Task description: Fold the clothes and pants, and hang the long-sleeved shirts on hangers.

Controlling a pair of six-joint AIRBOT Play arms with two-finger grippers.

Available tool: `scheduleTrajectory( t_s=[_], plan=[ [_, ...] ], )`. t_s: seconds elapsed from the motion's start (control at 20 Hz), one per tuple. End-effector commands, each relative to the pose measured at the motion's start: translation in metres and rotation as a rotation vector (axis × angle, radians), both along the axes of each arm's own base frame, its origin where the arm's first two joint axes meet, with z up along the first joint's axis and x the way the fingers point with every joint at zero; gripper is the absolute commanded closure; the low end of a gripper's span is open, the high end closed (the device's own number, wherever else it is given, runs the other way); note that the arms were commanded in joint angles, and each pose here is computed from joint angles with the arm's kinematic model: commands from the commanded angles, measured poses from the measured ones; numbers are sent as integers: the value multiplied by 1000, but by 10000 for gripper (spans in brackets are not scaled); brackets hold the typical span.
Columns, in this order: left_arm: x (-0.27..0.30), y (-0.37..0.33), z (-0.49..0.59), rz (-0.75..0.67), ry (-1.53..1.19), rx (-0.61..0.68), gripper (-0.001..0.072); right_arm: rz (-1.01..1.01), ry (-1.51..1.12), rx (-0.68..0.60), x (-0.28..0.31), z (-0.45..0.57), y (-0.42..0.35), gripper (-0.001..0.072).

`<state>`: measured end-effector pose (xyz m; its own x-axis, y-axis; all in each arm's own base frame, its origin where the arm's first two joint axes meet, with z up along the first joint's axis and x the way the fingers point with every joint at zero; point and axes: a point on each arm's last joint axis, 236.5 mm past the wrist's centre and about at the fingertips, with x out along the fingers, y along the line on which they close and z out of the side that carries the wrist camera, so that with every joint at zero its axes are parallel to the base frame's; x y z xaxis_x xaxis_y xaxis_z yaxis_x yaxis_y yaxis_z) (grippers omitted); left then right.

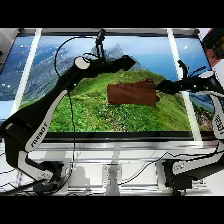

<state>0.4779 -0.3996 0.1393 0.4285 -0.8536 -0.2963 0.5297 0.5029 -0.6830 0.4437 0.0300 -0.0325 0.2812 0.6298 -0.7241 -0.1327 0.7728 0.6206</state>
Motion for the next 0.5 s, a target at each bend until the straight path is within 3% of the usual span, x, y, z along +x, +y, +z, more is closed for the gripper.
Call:
scheduleTrajectory(
  t_s=[0.0, 0.2, 0.45],
  plan=[
    [-1, 9, -1, -24, 19, 2, -4, -20, -8, -45, 15, -15, -7, 91],
    [-4, 8, -1, -32, 24, 2, -4, -6, 20, -166, 28, -22, -24, 91],
    [-12, 3, -3, -63, 35, 6, -4, 128, 114, -162, 17, -46, 5, 87]
  ],
)
